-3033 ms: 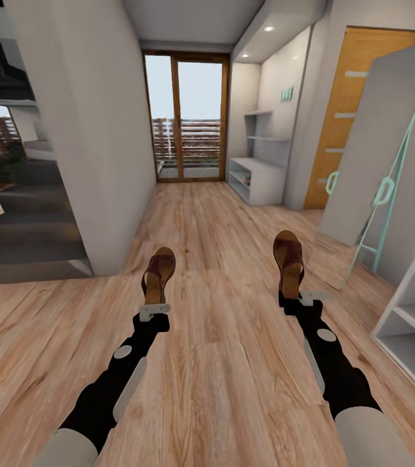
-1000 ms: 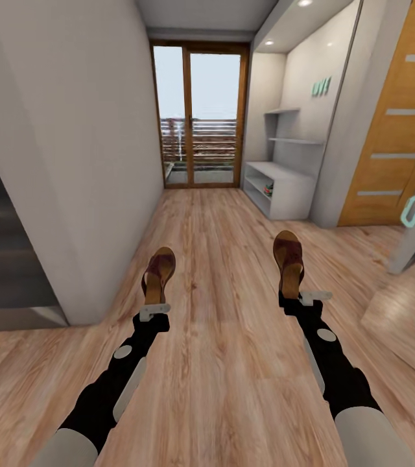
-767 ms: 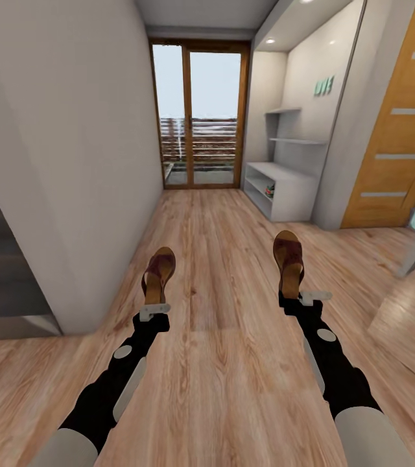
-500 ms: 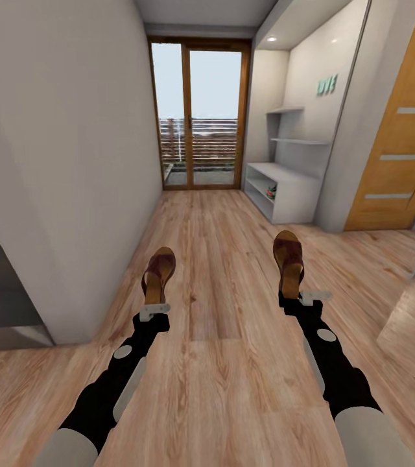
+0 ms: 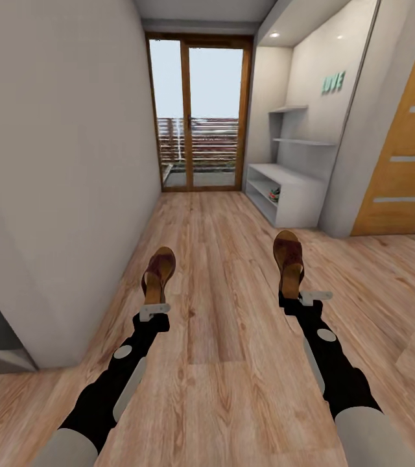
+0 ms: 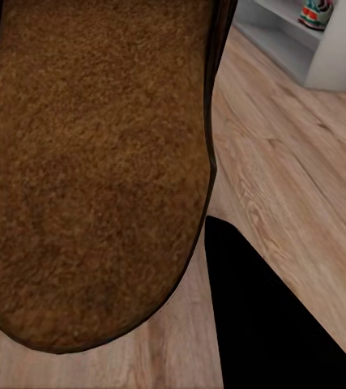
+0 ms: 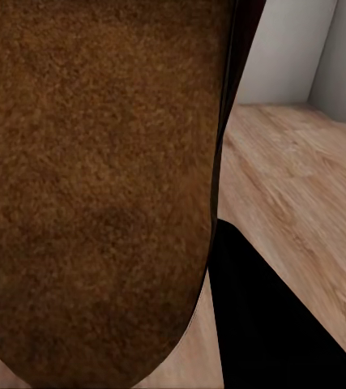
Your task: Pick up the two gym shoes and the two sandals from the corridor floor and place them onto the hallstand (shoe rack) in the corridor, making sure they are on the rack and not on the floor. Arrange them so the two gym shoes are next to each other and the two sandals are next to each other.
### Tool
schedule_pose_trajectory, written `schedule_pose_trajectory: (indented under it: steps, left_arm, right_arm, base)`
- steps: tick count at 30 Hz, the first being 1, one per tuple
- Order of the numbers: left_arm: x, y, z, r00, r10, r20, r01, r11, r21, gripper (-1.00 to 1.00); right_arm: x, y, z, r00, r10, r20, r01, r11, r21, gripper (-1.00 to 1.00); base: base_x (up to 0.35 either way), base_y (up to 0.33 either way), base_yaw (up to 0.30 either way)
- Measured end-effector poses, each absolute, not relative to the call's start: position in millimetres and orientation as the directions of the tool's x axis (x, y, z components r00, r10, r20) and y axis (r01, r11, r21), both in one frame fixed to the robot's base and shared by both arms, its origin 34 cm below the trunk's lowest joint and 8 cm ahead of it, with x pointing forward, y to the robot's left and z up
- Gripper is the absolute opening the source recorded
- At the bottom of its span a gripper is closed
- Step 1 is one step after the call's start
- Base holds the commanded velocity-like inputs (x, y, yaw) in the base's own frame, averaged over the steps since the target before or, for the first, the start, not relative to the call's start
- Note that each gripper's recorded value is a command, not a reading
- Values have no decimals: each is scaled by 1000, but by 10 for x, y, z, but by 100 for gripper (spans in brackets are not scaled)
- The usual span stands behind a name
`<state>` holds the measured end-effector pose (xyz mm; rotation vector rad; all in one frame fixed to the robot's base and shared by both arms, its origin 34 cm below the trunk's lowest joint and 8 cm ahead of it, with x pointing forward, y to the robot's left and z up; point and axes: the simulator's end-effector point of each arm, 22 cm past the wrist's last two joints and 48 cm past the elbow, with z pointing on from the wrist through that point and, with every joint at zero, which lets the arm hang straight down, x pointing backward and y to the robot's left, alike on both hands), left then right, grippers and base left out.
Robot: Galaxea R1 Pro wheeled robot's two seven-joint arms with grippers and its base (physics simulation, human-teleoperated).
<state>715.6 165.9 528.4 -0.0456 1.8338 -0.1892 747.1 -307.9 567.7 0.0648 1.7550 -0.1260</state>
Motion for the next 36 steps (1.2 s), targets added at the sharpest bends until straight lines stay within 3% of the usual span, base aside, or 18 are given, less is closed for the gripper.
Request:
schedule_pose_trajectory:
  steps: [36]
  left_arm:
    - [7156, 1660, 5283, -269, -130, -954, 68, 986, -153, -100]
  right_arm:
    - [7471, -3080, 5676, -187, -26, -982, 114, 992, -49, -100]
  base:
    - [348, 0, 33]
